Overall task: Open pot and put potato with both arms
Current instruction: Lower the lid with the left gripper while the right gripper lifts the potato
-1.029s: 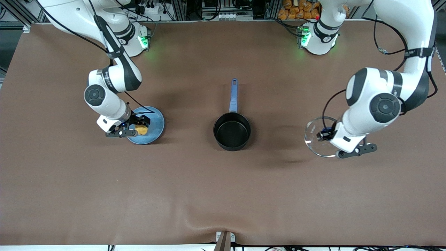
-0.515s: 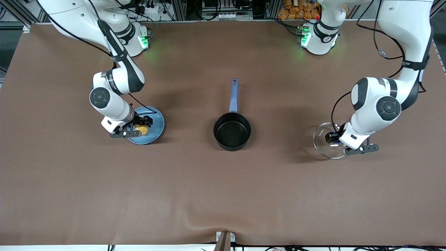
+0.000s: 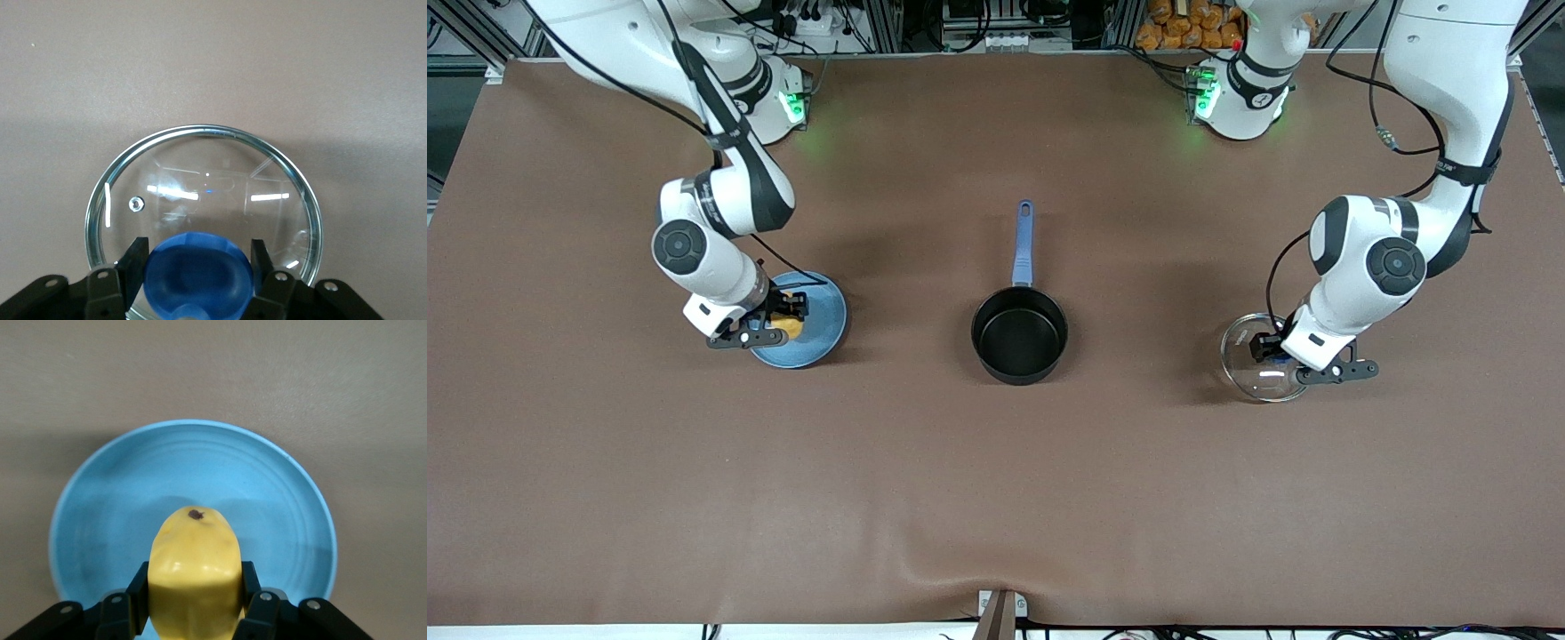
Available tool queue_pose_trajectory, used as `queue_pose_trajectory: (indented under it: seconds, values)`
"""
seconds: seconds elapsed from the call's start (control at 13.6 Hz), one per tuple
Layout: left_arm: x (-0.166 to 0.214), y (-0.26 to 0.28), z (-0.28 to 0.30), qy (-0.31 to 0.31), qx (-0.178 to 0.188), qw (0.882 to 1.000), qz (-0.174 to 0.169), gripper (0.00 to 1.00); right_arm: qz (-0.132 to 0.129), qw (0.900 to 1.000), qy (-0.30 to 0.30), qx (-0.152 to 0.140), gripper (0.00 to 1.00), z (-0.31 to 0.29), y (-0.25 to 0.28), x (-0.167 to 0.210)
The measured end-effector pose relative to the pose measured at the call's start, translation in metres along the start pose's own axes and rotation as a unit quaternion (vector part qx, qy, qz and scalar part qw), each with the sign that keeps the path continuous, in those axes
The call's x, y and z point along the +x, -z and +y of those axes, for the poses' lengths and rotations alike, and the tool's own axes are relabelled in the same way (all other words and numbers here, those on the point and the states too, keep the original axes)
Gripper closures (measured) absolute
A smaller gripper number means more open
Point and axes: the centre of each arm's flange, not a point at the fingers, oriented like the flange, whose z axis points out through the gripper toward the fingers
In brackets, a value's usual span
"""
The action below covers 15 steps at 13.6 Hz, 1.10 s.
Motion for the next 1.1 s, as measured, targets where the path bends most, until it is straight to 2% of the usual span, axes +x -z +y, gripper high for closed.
queue_pose_trajectory:
  seconds: [0.29,0.44,0.66,0.74,0.88,0.96,1.1]
  values:
    - [-0.003,-0.011,0.0,0.0,0.0,1.0,-0.009,0.33,0.04,0.999,0.015,-0.002,0.44,-0.046,0.117,-0.015]
    - [-0.003,-0.015,0.0,-0.001,0.0,1.0,-0.012,0.33,0.051,0.999,0.005,0.001,0.44,-0.08,0.154,-0.022]
    - [-0.004,-0.02,0.0,0.0,0.0,1.0,-0.014,0.33,0.077,0.996,-0.035,0.022,0.44,-0.151,0.194,-0.023]
    - [-0.003,-0.019,-0.002,0.002,0.0,1.0,-0.014,0.28,0.081,0.995,-0.042,0.029,0.44,-0.176,0.199,-0.024]
    - [0.0,-0.017,-0.008,0.008,0.0,1.0,-0.011,0.07,0.084,0.994,-0.051,0.04,0.44,-0.22,0.201,-0.019]
    - [0.003,-0.015,-0.011,0.01,-0.001,1.0,-0.008,0.0,0.084,0.994,-0.049,0.045,0.44,-0.238,0.198,-0.015]
    - [0.01,-0.005,-0.012,0.012,-0.002,1.0,0.003,0.0,0.079,0.995,-0.044,0.05,0.44,-0.277,0.186,-0.008]
